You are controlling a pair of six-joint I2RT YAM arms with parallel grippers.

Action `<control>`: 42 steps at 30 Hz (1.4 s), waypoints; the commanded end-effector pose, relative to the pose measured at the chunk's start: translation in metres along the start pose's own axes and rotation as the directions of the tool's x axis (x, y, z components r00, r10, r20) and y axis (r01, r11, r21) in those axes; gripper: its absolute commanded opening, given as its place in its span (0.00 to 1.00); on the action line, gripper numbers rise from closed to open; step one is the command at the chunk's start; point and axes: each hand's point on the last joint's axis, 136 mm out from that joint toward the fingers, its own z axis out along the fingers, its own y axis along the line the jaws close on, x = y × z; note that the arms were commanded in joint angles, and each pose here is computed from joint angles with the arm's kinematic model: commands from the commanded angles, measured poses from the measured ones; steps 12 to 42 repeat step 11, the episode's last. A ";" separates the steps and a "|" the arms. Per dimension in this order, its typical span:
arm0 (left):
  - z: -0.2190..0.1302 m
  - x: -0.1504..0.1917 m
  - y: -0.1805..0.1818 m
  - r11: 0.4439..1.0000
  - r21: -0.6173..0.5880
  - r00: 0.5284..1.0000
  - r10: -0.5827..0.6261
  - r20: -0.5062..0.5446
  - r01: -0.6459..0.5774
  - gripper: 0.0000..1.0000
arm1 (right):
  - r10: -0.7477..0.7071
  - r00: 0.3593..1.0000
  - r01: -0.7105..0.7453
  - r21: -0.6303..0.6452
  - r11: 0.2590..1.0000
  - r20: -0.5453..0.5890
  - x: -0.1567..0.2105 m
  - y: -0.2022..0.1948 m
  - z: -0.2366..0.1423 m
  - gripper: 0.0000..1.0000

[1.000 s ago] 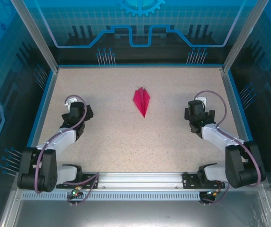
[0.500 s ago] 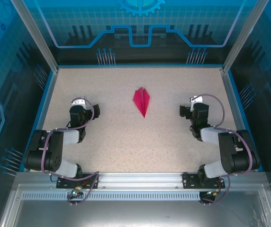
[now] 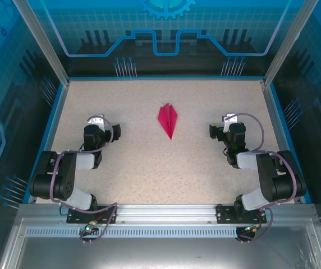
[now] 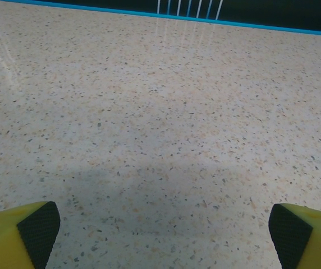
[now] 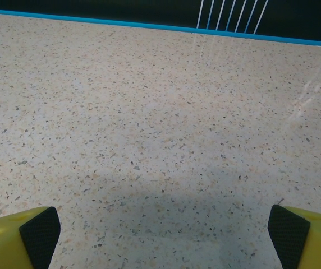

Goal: Fold a paper plane with a square sheet of paper (pick it up from the middle)
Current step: Reset both arms

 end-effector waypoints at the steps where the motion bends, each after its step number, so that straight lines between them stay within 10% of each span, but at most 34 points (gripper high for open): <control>1: 0.003 -0.007 -0.009 0.998 0.044 0.999 0.036 0.010 -0.037 0.99 | -0.001 1.000 0.001 0.003 1.000 0.028 -0.004 -0.004 0.001 0.99; 42: 0.003 -0.006 -0.010 0.998 0.053 0.999 0.039 0.006 -0.040 0.99 | -0.027 0.998 0.030 -0.061 0.998 0.050 -0.005 0.006 -0.003 0.99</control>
